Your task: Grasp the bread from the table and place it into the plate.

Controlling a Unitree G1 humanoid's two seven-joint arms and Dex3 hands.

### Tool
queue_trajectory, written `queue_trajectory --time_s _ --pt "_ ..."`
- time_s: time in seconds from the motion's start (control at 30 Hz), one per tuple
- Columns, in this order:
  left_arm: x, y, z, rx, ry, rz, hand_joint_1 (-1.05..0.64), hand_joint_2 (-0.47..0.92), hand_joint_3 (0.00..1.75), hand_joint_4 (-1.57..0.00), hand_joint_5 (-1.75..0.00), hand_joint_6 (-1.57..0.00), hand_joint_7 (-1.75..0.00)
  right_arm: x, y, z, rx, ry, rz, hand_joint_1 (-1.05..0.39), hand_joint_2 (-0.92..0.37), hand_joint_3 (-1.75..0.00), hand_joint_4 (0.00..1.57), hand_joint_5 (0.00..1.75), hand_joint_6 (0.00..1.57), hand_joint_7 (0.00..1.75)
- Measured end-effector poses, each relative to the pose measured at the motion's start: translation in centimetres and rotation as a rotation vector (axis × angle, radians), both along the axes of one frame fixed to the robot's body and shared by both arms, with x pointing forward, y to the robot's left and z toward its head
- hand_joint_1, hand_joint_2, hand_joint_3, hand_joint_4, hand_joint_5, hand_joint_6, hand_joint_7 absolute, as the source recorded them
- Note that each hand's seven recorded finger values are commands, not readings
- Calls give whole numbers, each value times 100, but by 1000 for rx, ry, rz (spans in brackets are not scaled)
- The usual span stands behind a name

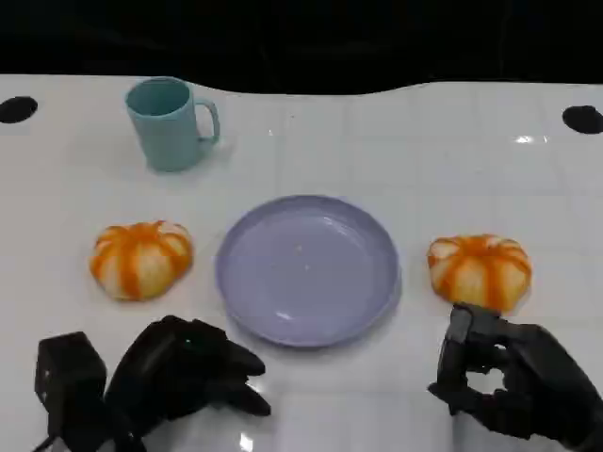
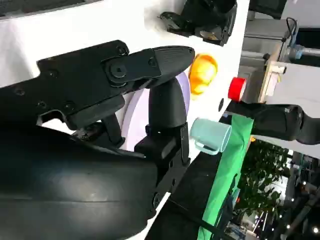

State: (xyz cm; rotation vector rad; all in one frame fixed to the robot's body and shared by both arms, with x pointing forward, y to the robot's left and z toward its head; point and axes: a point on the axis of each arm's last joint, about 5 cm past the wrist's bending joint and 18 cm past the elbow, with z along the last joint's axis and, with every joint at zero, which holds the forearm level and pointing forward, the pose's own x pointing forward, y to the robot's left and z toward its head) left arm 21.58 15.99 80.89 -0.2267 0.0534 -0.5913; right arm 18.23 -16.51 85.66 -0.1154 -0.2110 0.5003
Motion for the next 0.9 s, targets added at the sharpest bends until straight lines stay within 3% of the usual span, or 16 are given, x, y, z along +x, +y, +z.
queue_trajectory --time_s 0.9 --pt "1 4 3 6 -3 -3 -105 80 1 -157 -22 -155 0 0 2 1 -7 -1 -2 -40 -92 -15 74 175 55 175"
